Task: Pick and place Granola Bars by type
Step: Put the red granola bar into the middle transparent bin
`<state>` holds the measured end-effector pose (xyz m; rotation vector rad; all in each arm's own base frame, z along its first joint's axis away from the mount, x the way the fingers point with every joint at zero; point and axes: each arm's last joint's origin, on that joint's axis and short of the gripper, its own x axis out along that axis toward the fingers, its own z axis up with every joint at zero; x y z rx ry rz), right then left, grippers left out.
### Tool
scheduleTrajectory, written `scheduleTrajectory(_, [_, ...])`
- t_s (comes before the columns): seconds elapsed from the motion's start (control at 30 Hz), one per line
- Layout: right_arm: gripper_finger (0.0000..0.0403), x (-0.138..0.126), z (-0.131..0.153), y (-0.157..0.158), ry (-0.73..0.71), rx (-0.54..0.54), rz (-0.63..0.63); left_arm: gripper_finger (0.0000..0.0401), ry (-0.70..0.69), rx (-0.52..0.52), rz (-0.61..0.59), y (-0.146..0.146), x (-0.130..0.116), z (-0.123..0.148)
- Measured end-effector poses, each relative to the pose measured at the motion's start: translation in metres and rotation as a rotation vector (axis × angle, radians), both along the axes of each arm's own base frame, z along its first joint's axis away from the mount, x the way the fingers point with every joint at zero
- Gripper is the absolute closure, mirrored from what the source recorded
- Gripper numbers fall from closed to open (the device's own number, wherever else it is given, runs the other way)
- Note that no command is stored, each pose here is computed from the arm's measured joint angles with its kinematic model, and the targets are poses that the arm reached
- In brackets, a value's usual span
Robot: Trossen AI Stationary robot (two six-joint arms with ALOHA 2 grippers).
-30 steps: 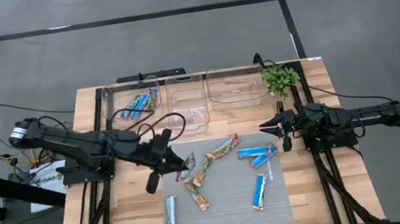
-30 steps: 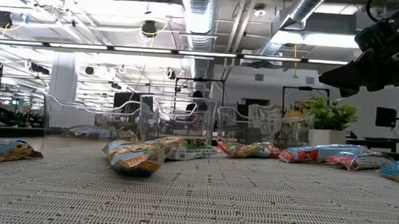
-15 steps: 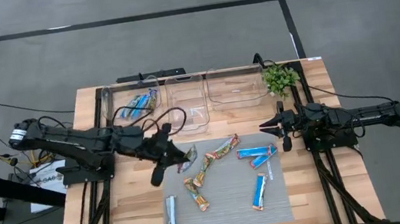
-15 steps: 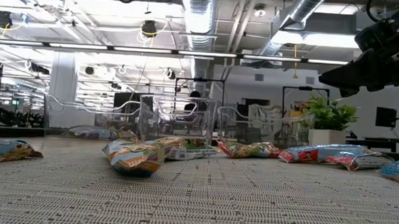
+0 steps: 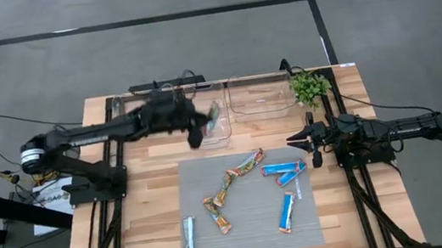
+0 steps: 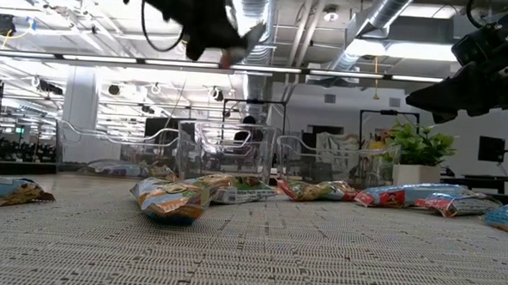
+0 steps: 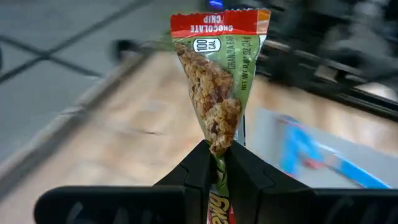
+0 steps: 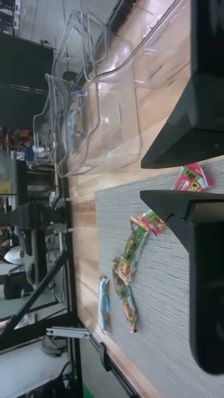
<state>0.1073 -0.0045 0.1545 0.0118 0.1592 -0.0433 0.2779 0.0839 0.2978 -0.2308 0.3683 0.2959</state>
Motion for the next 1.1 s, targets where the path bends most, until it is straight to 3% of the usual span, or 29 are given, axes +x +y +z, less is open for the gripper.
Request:
scheduleTrajectory(0.17, [0.0344,0.0,0.0,0.0,0.001,0.0,0.0,0.0367,0.013,-0.032,0.226,0.051,-0.008,-0.012])
scheduleTrajectory(0.37, [0.0344,0.0,0.0,0.0,0.001,0.0,0.0,0.0367,-0.017,-0.086,0.34,0.075,-0.02,-0.013])
scheduleTrajectory(0.73, [0.0344,0.0,0.0,0.0,0.001,0.0,0.0,0.0367,-0.036,-0.079,0.346,0.08,-0.018,-0.014])
scheduleTrajectory(1.1, [0.0344,0.0,0.0,0.0,0.001,0.0,0.0,0.0367,0.118,-0.267,0.2,0.079,0.012,-0.068])
